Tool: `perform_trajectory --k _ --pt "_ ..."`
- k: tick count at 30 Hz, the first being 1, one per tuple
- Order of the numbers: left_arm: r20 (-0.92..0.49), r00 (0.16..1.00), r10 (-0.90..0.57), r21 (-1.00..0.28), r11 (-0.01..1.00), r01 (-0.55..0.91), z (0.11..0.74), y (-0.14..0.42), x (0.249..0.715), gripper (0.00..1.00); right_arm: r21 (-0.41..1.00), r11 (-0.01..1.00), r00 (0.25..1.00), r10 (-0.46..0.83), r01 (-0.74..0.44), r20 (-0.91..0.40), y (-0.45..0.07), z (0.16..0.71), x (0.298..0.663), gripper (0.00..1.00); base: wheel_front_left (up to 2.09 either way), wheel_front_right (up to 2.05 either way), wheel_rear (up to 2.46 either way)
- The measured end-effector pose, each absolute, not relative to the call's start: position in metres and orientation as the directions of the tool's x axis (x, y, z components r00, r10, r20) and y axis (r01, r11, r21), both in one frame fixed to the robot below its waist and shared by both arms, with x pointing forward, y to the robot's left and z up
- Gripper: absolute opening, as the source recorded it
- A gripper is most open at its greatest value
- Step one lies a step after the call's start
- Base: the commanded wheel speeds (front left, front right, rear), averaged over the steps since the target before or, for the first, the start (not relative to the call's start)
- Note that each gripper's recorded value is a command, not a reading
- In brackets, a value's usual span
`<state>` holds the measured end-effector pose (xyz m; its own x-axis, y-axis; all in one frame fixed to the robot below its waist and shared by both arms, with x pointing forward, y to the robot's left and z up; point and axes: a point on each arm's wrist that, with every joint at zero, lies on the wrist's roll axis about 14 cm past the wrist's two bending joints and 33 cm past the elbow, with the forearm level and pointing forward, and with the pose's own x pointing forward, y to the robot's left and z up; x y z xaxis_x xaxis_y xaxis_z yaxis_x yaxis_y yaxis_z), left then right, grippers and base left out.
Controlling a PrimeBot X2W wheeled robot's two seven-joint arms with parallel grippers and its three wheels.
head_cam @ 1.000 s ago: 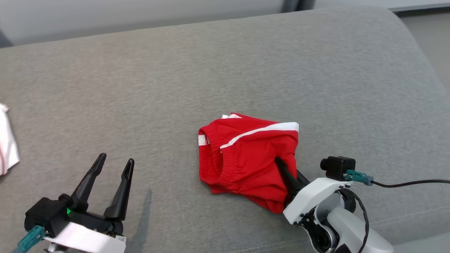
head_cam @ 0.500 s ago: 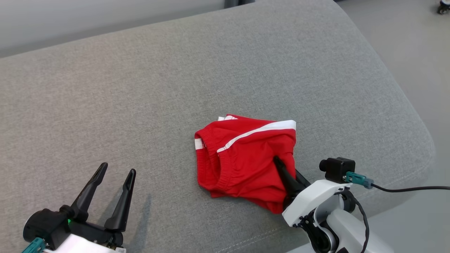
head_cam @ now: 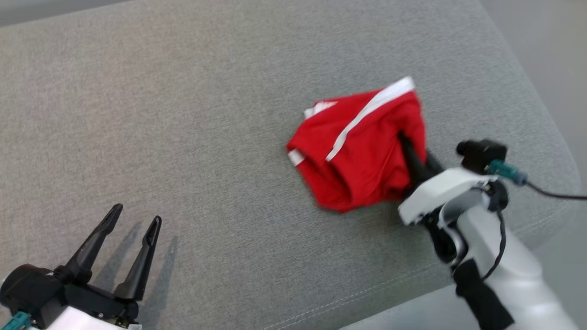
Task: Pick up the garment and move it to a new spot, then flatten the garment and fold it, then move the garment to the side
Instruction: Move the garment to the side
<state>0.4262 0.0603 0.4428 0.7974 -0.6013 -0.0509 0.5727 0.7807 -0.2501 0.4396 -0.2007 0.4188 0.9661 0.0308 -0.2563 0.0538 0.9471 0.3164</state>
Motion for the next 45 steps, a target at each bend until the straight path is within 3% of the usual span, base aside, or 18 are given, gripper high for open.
perform_trajectory --k 12,30,40,41,42,43,45 --pt "-0.082 0.820 -0.566 -0.217 0.814 0.539 0.438 0.096 0.426 1.00 0.155 0.973 0.959 -0.126 0.169 -0.254 -0.258 0.425 0.504 0.00 0.00 0.00 0.00" --pt "-0.080 0.831 -0.550 -0.200 0.826 0.527 0.445 0.117 0.424 1.00 -0.053 0.957 0.916 -0.290 0.286 -0.279 -0.313 0.427 0.529 0.00 0.00 0.00 0.00" --pt "-0.115 0.837 -0.535 -0.212 0.837 0.505 0.432 0.129 0.429 1.00 -0.100 0.937 0.901 -0.350 0.336 -0.257 -0.331 0.433 0.540 0.00 0.00 0.00 0.00" --pt "-0.115 0.837 -0.535 -0.213 0.836 0.505 0.432 0.129 0.429 1.00 -0.106 0.935 0.900 -0.353 0.337 -0.256 -0.332 0.434 0.539 0.05 0.00 0.00 0.00" --pt "-0.115 0.837 -0.536 -0.213 0.836 0.506 0.432 0.128 0.429 1.00 -0.107 0.934 0.896 -0.356 0.340 -0.265 -0.333 0.432 0.536 0.42 0.00 0.00 0.00" --pt "-0.116 0.836 -0.536 -0.214 0.836 0.506 0.431 0.128 0.429 1.00 -0.103 0.933 0.894 -0.360 0.345 -0.266 -0.334 0.432 0.535 0.97 0.00 0.00 0.00" --pt "-0.115 0.835 -0.538 -0.215 0.834 0.508 0.432 0.128 0.429 1.00 -0.109 0.932 0.894 -0.363 0.346 -0.264 -0.335 0.433 0.532 1.00 0.00 0.00 0.00"
